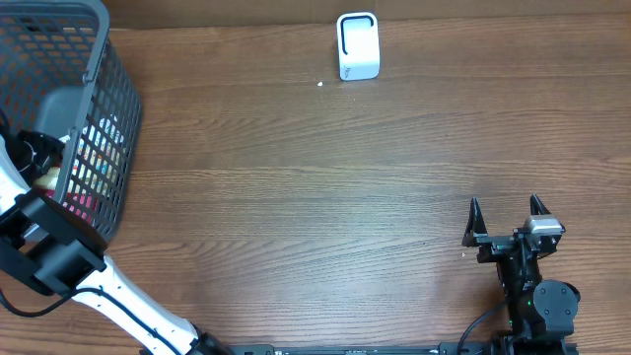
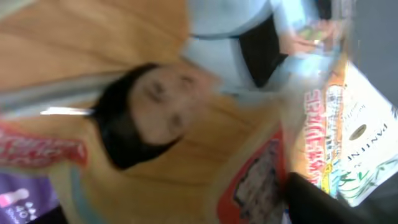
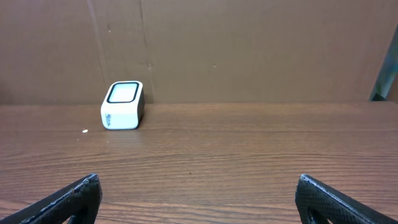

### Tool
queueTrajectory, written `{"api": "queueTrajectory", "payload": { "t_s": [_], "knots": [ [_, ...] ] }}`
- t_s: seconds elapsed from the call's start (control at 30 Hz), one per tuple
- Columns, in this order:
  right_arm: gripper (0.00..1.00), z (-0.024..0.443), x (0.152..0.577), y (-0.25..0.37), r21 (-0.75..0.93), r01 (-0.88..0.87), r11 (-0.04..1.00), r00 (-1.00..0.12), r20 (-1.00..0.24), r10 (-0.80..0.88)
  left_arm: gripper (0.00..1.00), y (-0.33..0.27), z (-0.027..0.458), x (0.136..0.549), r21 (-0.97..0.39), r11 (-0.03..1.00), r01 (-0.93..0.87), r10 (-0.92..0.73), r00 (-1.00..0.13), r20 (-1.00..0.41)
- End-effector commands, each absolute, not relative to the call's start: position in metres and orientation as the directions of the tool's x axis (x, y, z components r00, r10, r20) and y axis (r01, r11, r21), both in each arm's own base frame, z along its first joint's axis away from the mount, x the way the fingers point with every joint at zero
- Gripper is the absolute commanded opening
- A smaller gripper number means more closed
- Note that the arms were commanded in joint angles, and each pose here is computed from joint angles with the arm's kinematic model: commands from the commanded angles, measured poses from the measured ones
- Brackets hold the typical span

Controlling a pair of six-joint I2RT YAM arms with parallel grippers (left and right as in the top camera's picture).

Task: Scan the item barcode
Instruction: 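Grasp the yellow snack bag in the basket with the left gripper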

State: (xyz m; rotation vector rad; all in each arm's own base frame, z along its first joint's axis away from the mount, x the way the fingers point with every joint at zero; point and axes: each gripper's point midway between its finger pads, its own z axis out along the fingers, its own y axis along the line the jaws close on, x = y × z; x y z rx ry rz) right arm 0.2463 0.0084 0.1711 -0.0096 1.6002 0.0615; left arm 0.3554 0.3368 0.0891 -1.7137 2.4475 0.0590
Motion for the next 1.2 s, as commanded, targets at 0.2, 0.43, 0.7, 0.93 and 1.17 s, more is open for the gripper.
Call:
{"api": "queueTrajectory", "payload": {
  "t_s": [0.2,0.43,0.7,0.93,1.17],
  "knots": [
    [1.0,0.17,0.246,0.006,0.028,-0.033,0.999,-0.024,-0.999,0.028,0.09,0.337,0.079,0.353,-0.029,0.362,-0.932,-0.925,-0.355,-0.137],
    [1.0,0.17,0.246,0.006,0.028,-0.034,0.999,-0.024,-0.999,0.028,0.04,0.339,0.102,0.354,-0.04,0.368,-0.929,-0.92,-0.357,-0.16],
    [1.0,0.17,0.246,0.006,0.028,-0.033,0.999,-0.024,-0.999,0.028,0.04,0.348,0.195,0.365,-0.129,0.38,-0.916,-0.889,-0.324,-0.322],
    [1.0,0.17,0.246,0.006,0.028,-0.033,0.999,-0.024,-0.999,0.028,0.04,0.321,0.301,0.381,-0.357,0.466,-0.809,-0.84,-0.278,-0.467],
    [1.0,0.17,0.246,0.006,0.028,-0.033,0.999,-0.024,-0.999,0.028,0.26,0.313,0.318,0.367,-0.329,0.465,-0.822,-0.828,-0.272,-0.49]
  ]
}}
